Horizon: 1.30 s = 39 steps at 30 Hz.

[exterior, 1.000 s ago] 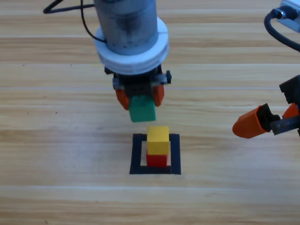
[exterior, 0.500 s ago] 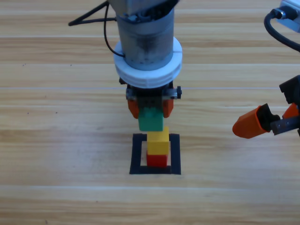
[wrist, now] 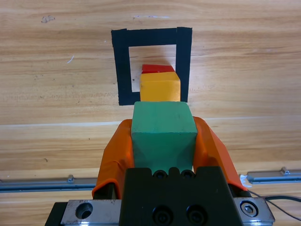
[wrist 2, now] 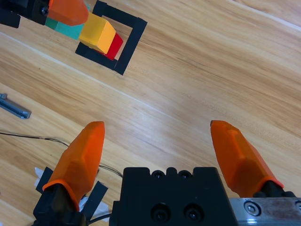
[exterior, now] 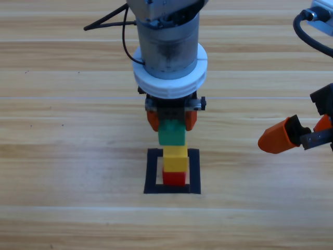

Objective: Stack the blocks in the rectangular block: red at the bottom, yellow in the middle, green on top

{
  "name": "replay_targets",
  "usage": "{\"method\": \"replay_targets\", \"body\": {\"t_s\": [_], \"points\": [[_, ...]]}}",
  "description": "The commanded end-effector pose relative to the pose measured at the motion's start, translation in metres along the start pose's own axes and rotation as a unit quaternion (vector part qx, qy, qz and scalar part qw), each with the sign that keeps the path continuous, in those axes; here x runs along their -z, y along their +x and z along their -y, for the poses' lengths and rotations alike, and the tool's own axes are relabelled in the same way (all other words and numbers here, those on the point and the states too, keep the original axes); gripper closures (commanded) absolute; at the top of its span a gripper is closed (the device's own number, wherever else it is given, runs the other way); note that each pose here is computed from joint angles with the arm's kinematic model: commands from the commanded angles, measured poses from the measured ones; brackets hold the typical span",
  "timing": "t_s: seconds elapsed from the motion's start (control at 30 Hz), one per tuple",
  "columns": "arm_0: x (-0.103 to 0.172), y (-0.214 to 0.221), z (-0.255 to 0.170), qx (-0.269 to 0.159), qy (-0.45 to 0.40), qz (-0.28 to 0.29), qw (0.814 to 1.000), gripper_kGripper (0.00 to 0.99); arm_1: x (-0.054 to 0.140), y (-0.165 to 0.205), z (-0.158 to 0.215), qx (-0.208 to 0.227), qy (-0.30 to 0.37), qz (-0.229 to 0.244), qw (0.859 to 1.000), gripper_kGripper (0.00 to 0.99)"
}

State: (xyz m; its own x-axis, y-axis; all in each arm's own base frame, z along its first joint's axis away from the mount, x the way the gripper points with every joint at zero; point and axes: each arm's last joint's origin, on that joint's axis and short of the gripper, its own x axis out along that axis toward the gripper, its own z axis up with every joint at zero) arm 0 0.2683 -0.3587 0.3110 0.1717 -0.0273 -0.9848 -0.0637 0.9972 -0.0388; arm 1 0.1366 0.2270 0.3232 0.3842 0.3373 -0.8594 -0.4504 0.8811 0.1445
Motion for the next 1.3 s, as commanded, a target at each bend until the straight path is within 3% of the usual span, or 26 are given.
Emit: {"method": "replay_targets", "body": {"t_s": [0.03,0.77,1.3], "points": [[-0.009,0.03,0.005,-0.026,0.001,-0.015,1.0,0.99,-0.001,0.006,0.008,0.011,0.015,-0.003,1.0,0.001],[-0.026,0.059,0.008,-0.043,0.001,-0.023,0.999,0.99,0.0,-0.005,0.011,0.005,0.014,0.007,1.0,0.001],[-0.026,0.053,0.005,-0.039,0.0,-0.023,0.999,0.99,-0.001,0.004,0.009,0.012,0.013,-0.003,1.0,0.001]]}}
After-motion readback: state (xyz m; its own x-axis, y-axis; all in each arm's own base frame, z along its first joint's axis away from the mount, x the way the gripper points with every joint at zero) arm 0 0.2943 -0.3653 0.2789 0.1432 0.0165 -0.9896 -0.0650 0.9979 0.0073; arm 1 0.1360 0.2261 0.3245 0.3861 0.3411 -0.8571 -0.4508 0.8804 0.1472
